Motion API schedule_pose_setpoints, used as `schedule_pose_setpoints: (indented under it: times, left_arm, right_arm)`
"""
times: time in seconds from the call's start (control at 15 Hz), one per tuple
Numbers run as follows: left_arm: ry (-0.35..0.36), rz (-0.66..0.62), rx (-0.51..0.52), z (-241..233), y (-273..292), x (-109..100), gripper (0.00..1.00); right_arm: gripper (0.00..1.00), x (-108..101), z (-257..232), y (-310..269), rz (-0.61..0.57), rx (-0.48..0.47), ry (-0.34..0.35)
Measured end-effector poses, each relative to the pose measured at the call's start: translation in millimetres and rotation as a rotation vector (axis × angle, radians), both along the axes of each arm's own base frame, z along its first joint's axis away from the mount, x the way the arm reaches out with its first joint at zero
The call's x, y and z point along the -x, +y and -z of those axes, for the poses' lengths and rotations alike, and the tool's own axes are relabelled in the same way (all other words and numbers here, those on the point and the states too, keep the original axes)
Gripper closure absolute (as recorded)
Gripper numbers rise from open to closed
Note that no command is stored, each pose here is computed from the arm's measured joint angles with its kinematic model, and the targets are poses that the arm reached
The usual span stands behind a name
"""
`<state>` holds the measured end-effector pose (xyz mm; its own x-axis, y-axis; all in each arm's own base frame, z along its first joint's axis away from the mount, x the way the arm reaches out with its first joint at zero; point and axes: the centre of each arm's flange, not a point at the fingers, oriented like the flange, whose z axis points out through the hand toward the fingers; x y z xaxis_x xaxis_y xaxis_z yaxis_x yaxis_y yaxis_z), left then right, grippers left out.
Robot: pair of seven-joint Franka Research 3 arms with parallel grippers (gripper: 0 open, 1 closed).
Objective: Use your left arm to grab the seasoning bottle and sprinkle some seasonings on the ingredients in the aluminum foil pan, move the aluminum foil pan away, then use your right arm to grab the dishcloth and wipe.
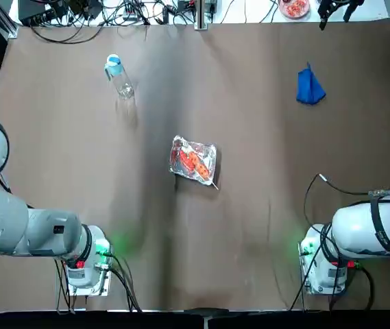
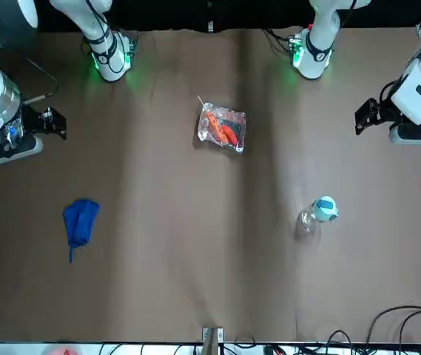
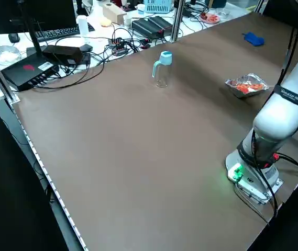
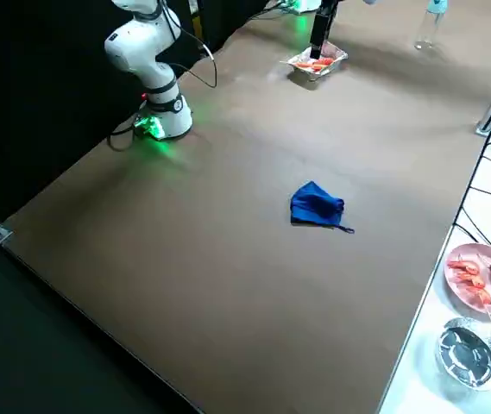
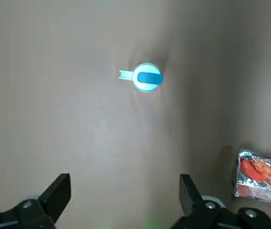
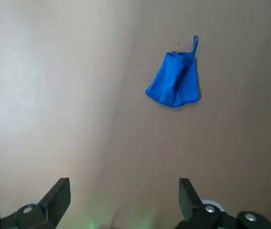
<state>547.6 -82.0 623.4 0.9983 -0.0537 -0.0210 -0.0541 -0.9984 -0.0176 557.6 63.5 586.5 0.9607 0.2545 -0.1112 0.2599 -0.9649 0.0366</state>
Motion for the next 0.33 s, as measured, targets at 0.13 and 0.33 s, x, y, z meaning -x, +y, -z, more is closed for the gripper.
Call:
schedule_pose_setpoints:
  times: [0.13, 0.33]
  left_arm:
    - [0.000, 0.000, 0.000, 0.0, 0.1, 0.0, 0.00]
    - [0.000, 0.000, 0.000, 0.0, 0.2, 0.0, 0.00]
  right_arm:
    - [0.00, 0.9, -1.5, -3.6, -0.009, -0.001, 0.002]
    - [0.00, 3.7, -6.4, -4.8, -0.007, 0.001, -0.003]
